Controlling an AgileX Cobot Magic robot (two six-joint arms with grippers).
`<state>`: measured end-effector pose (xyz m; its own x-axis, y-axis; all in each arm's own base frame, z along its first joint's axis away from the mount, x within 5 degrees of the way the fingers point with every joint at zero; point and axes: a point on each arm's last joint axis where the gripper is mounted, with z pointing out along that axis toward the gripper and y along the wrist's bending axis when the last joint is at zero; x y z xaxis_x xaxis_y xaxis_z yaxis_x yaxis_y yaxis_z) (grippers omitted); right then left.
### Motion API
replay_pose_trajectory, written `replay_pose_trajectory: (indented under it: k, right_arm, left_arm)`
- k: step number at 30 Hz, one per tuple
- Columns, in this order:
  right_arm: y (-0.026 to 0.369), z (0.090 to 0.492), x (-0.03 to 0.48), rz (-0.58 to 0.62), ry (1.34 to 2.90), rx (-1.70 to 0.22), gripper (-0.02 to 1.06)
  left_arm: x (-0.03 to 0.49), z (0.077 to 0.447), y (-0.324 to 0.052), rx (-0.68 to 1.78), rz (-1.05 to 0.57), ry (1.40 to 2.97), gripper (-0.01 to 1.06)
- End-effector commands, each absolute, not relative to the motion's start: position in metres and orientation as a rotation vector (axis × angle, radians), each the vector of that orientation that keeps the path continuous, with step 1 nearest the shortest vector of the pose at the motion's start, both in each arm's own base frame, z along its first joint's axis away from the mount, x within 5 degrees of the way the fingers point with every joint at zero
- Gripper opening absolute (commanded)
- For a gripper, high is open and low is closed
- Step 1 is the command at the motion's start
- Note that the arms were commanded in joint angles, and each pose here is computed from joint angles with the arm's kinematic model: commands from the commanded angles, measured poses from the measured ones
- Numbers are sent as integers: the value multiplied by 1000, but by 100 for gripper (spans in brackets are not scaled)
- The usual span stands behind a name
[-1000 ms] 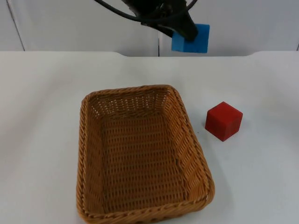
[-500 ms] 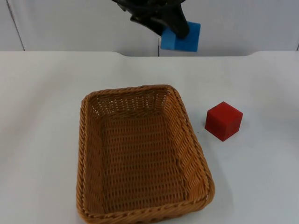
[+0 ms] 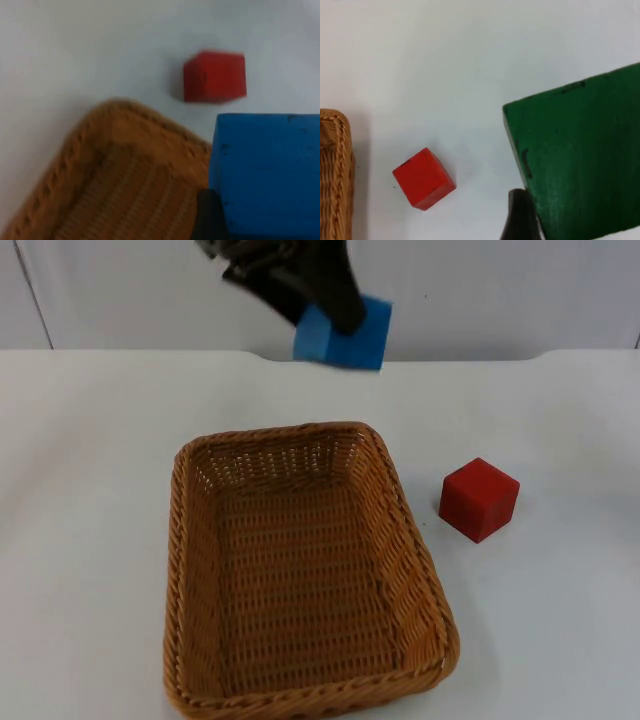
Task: Pick up one cube with each hand and place exactly two cubes into the same basket, leaving the remaining cube outside.
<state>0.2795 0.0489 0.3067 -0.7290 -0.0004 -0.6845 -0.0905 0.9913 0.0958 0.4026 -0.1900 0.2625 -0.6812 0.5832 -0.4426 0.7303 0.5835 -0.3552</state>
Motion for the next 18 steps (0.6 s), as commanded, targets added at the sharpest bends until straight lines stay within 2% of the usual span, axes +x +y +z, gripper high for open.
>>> replay_pose_trajectory:
  k: [1,11,18]
  right_arm:
    - [51,312,277,176,2362,-66,0]
    - [64,314,275,345,2346,-132,0]
    - [99,314,272,402,2335,-296,0]
  left_arm:
    - [386,266,-184,1098,-750,2539,0]
    - [328,246,-154,971,-599,2573,0]
    - [293,232,-137,876,-533,2568,0]
